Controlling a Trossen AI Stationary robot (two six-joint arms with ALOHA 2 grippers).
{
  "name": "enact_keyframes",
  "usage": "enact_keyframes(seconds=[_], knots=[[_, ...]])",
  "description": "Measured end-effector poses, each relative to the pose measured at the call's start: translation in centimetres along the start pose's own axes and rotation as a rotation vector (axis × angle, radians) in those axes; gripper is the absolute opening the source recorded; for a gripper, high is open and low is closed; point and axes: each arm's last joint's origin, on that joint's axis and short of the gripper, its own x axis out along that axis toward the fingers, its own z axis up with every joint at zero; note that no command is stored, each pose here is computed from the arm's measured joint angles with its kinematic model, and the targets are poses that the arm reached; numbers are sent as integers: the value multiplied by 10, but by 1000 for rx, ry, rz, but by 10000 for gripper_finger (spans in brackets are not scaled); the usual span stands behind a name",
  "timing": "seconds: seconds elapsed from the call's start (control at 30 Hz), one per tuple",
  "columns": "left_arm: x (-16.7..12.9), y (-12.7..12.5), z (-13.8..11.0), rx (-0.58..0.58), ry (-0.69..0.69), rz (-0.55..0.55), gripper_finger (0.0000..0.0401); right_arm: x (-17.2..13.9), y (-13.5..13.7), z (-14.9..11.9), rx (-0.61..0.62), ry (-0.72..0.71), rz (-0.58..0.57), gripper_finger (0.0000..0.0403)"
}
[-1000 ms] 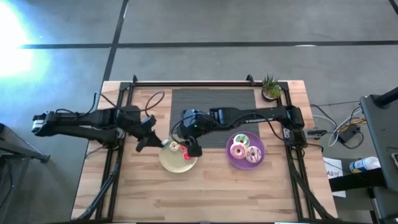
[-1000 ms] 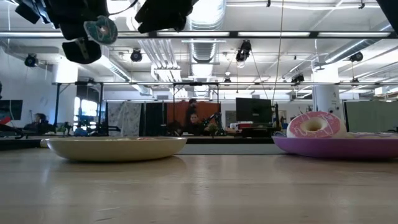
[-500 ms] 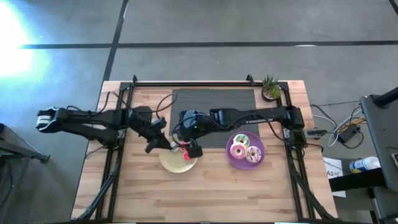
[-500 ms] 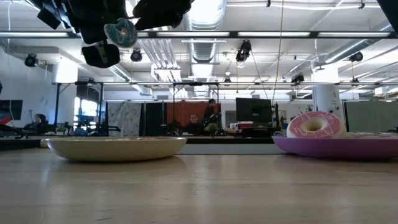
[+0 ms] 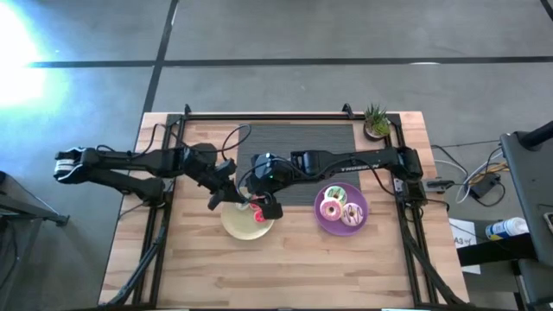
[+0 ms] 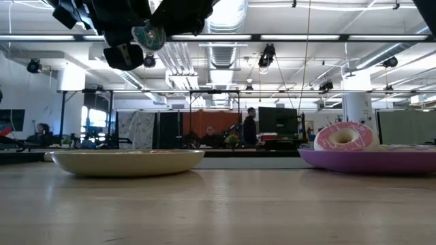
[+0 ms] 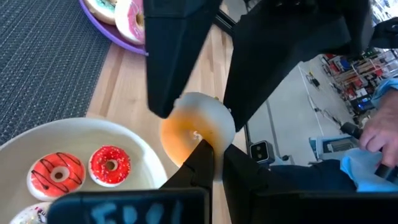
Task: Pick & Place donuts
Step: Put the small blue donut on the white plate
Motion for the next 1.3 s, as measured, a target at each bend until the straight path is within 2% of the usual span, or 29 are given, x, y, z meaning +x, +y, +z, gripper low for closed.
enact_keyframes(seconds=[0.2, 0.5, 0.7, 0.83, 1.13, 1.3], knots=[[2, 1, 0, -4, 5, 4, 0, 0, 1, -2, 21, 21, 27, 172], [2, 1, 1, 1, -3, 3, 0, 0, 2, -3, 47, 29, 55, 70], [2, 3, 2, 0, -34, 57, 0, 0, 1, -4, 59, 35, 53, 16], [2, 4, 3, -27, -65, 108, 17, 0, 1, -5, 80, 46, 49, 11], [-1, 8, -1, -67, -75, 223, 136, 0, 3, -10, 148, 98, 64, 9], [-8, 2, -9, -113, -41, 234, 157, 0, 7, -10, 272, 98, 173, 9]])
